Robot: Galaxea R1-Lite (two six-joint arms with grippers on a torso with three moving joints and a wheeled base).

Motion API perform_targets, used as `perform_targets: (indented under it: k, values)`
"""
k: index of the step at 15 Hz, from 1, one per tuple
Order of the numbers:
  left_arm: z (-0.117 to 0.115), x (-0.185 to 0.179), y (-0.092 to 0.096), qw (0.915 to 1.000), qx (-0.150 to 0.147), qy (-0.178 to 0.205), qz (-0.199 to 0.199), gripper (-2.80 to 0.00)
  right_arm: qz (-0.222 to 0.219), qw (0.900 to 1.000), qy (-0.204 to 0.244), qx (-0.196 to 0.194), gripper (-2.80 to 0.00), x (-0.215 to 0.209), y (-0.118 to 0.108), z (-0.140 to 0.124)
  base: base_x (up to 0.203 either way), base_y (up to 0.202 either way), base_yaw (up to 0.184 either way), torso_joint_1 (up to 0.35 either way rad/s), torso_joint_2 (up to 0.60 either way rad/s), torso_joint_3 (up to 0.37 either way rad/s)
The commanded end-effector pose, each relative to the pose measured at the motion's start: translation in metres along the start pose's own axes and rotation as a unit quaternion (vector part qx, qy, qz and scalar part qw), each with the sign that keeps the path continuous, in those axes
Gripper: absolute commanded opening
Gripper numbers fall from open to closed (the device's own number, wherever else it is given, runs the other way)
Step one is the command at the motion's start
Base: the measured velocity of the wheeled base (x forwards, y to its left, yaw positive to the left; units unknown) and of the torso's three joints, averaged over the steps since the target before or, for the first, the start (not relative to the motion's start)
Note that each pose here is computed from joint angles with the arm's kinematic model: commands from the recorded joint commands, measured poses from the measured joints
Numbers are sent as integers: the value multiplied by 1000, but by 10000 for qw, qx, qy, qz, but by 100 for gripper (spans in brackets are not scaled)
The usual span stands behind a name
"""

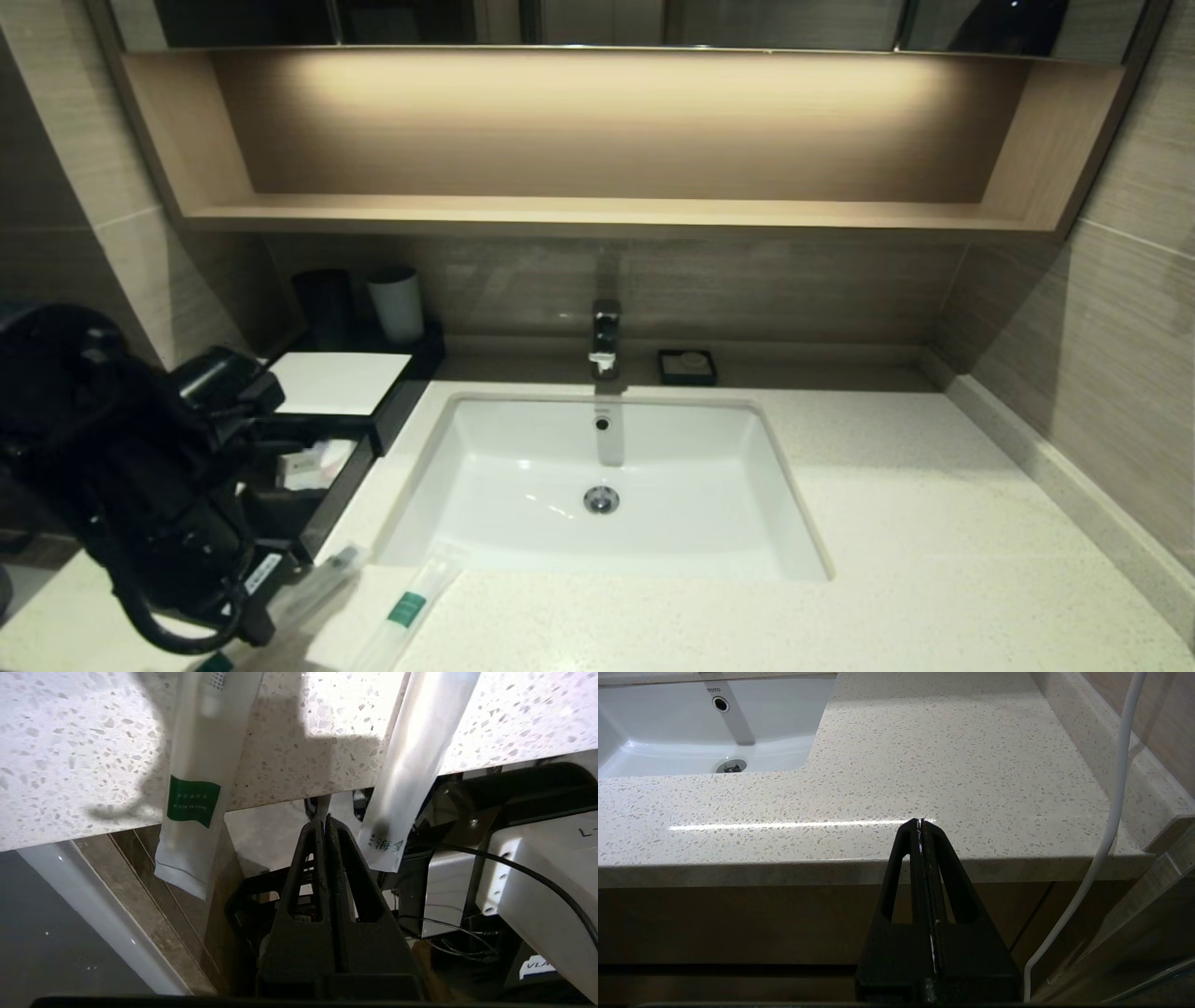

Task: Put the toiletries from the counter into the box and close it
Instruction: Pick up the bathroom toiletry

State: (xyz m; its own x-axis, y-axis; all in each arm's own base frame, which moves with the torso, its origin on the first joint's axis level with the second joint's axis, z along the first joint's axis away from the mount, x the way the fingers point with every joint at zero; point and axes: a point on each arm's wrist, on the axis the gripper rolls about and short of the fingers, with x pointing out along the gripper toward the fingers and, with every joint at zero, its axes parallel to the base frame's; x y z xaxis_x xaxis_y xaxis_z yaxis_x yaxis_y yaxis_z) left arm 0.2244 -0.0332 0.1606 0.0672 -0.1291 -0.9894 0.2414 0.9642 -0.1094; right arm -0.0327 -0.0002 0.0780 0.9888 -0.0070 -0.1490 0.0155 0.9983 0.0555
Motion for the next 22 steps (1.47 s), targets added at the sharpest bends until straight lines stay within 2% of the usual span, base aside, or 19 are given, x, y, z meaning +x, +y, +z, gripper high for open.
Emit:
perform_targets:
  k: [1,3,4,11,15,22]
  values:
    - [6,23,3,9990,69,429,-69,-280,4,10000,12,3,-280,0,0,0,0,0,0,0,0,0]
    - [13,36,5,9988,319,356,-112,-280,-4,10000,13,-1,-280,0,0,0,0,0,0,0,0,0]
    - [16,40,6,9987,354,345,-95,0,4,10000,13,-1,-280,0,0,0,0,0,0,0,0,0]
    - [15,37,29,9991,189,389,8,0,3,10000,12,4,-280,0,0,0,0,0,0,0,0,0]
    - [9,28,31,9992,173,325,122,0,0,10000,12,3,-280,0,0,0,0,0,0,0,0,0]
    - [12,42,34,9979,209,607,64,0,0,10000,12,1,-280,0,0,0,0,0,0,0,0,0]
